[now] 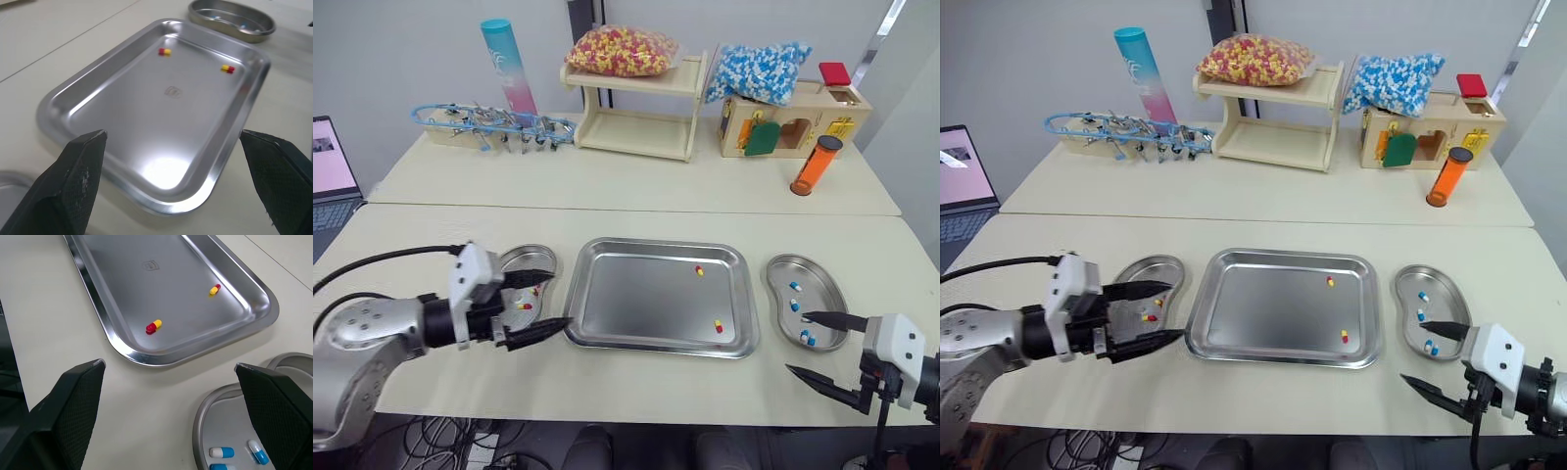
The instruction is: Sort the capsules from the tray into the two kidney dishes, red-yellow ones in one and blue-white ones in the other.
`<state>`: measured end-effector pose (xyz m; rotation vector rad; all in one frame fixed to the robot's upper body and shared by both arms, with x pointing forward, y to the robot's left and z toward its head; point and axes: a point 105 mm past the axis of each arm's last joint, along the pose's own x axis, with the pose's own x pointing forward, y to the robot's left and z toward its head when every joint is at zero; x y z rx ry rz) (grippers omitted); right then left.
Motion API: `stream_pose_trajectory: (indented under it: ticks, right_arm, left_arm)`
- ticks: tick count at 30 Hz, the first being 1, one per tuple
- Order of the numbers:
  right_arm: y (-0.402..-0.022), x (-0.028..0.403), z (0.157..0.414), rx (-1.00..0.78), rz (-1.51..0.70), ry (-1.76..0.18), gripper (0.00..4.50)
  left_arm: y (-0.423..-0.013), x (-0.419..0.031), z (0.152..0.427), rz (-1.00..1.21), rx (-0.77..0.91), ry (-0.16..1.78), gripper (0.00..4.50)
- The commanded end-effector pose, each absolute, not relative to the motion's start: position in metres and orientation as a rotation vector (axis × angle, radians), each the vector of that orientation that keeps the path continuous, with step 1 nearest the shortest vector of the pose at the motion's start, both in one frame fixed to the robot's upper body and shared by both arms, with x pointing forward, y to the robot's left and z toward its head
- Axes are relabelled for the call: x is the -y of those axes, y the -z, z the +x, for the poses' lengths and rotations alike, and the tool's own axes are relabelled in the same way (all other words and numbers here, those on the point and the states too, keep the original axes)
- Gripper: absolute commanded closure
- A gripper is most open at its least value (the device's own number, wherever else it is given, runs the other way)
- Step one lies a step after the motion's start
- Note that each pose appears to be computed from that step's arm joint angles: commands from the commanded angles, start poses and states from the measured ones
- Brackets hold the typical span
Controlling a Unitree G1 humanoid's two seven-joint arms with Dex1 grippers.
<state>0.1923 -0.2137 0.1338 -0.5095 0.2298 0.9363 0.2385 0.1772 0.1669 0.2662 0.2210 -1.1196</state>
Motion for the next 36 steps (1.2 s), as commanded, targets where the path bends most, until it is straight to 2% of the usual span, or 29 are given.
stream_pose_trajectory:
  ticks: [1, 4, 7, 11, 22, 34, 36]
  right_arm:
    - [-0.141, 0.208, 0.193, -0.195, -0.525, -0.943, 0.00]
    - [-0.141, 0.208, 0.193, -0.193, -0.524, -0.946, 0.00]
    - [-0.139, 0.210, 0.193, -0.193, -0.519, -0.947, 0.00]
    - [-0.136, 0.209, 0.192, -0.194, -0.513, -0.957, 0.00]
    - [-0.132, 0.205, 0.190, -0.196, -0.500, -0.969, 0.00]
    - [-0.131, 0.202, 0.194, -0.209, -0.454, -0.912, 0.00]
    - [-0.131, 0.200, 0.192, -0.212, -0.444, -0.906, 0.00]
  left_arm:
    - [-0.176, -0.159, 0.236, 0.279, -0.179, 1.208, 0.04]
    - [-0.177, -0.148, 0.236, 0.283, -0.168, 1.268, 0.04]
    - [-0.179, -0.131, 0.237, 0.288, -0.133, 1.358, 0.57]
    - [-0.176, -0.109, 0.241, 0.313, -0.097, 1.459, 1.85]
    - [-0.160, -0.050, 0.266, 0.399, -0.034, 1.675, 1.85]
    - [-0.117, 0.014, 0.293, 0.521, -0.064, 1.768, 1.85]
    - [-0.112, 0.026, 0.293, 0.506, -0.075, 1.783, 2.14]
